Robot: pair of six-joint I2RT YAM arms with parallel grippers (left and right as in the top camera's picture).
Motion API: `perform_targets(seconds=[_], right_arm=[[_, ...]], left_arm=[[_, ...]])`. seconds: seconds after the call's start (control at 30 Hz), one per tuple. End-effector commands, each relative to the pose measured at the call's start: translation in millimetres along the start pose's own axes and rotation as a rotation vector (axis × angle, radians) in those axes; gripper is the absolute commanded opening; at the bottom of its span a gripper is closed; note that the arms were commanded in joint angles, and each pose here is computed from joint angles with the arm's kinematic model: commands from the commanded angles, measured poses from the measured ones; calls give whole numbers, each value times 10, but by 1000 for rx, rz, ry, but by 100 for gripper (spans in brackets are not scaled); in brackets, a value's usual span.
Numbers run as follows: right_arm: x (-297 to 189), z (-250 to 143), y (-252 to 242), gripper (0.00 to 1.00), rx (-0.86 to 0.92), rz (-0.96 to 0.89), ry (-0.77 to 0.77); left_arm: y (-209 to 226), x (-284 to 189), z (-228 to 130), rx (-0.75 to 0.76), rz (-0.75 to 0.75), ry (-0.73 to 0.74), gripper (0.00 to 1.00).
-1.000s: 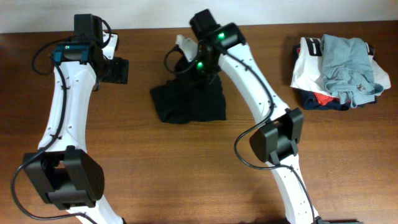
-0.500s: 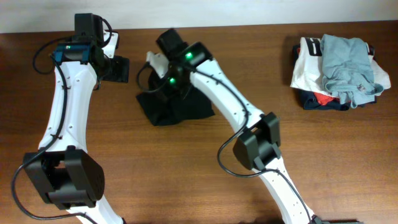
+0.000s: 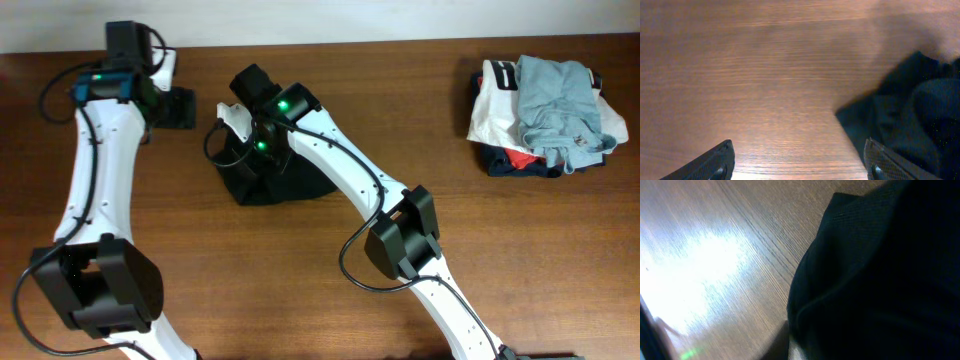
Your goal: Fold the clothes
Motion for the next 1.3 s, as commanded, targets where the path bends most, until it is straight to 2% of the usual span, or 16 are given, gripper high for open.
perform_targets(seconds=[0.0,0.03,0.2,0.33,0.43,0.53,0.63,0.73,1.0,1.27], right_arm=[[114,-30,54,93,-20,7,19],[94,-36,65,99,-19,12,22],[-265,-22,163,99,-25,13,-8],[-771,42,199,99,-26,-51,-109],[-1118,123,15,99,24,-192,-214],[-1257,177,-264,99,71,-258,-251],[-1221,194,-513,100,114,-274,-238],[-1075,217,-698,95,136,-275,-219],[-662,275,-781,85,80,-179,-200],[-291,210,-965,73,89,-180,-173]], left_arm=[[166,-174,-1,-70,19,-49,82],[183,-173,-4,-74,16,-53,82],[222,-172,-12,-83,20,-57,82],[224,-170,-7,-82,21,-60,82],[223,-169,-10,-82,21,-58,82],[228,-169,-10,-83,25,-57,82],[243,-170,-4,-86,29,-64,82],[311,-169,-9,-99,41,-75,82],[397,-167,-47,-118,52,-72,82],[407,-166,-51,-120,53,-72,82]])
Point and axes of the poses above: each gripper's point midway between its finger pads, its own x axis out along the fingers, its own y axis along the line the jaws close on, z = x × y, the point moved 9 cm from there along -x, back along the fingers, and after that the axes turned 14 degrees about x, right-handed, at the moved point
